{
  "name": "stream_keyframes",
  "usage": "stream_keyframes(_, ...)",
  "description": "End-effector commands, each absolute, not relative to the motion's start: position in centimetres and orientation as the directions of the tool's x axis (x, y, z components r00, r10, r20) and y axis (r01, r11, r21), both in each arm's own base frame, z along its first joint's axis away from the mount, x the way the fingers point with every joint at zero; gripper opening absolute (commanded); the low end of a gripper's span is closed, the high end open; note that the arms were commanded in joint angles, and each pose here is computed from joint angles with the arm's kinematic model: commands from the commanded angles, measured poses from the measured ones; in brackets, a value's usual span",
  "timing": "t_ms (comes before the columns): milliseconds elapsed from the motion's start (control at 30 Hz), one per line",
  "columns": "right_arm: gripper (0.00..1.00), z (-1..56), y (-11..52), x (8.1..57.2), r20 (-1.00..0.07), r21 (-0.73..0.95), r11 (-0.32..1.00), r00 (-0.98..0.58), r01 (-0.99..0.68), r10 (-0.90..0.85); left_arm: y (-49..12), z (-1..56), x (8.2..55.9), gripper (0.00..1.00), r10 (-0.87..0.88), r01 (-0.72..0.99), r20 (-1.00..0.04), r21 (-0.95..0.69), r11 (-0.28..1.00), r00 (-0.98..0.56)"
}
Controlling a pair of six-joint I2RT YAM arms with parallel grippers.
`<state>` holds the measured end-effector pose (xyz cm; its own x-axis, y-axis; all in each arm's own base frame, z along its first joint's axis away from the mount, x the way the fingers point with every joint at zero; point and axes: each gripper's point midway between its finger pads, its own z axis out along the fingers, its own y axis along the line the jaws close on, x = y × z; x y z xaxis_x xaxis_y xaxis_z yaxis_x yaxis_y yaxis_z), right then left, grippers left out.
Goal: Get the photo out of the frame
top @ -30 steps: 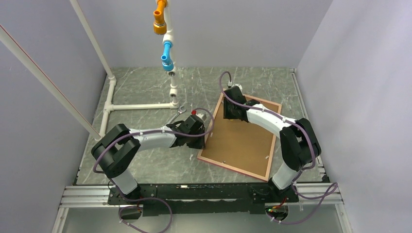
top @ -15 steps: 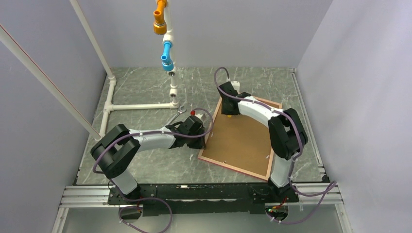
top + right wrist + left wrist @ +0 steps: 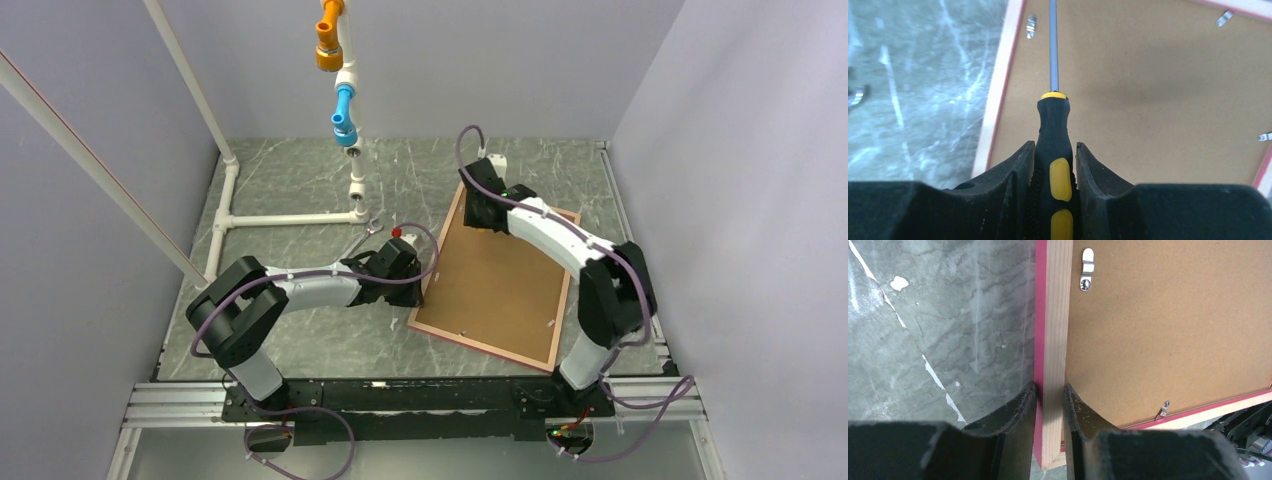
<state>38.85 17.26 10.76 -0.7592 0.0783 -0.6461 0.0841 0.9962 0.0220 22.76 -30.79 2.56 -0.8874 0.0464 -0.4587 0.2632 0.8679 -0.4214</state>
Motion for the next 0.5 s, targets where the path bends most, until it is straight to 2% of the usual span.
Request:
stream_keyframes(0,0.0,15.8,16.4,37.5,-0.708,0.072,0.996,-0.7,0.059,0.092,-29.1,0.9,21.7,0.29,0.104,0.269,-0.425,-0.349,0.897,-0.899)
stream_keyframes(100,0.0,15.9,15.9,35.3,-0.697,0.102,0.994,-0.709,0.042,0.102,-28.8,1.3,21.8,0.33,0.119,0.288,-0.446,-0.334,0.897,-0.887)
stream_keyframes(233,0.0,15.1,15.1,31.9,-0.669,0.13,0.991,-0.736,0.025,0.106,-28.7,3.6,21.7,0.49,0.12,0.316,-0.48,-0.354,0.88,-0.869)
stream_keyframes(333,0.0,15.3,14.3,29.7,-0.664,0.15,0.989,-0.739,0.019,0.114,-28.8,6.3,21.2,0.58,0.098,0.328,-0.499,-0.398,0.856,-0.861)
stream_keyframes(467,0.0,15.3,13.4,27.2,-0.656,0.175,0.984,-0.744,0.013,0.127,-28.4,8.4,19.7,0.63,0.039,0.276,-0.461,-0.459,0.844,-0.886)
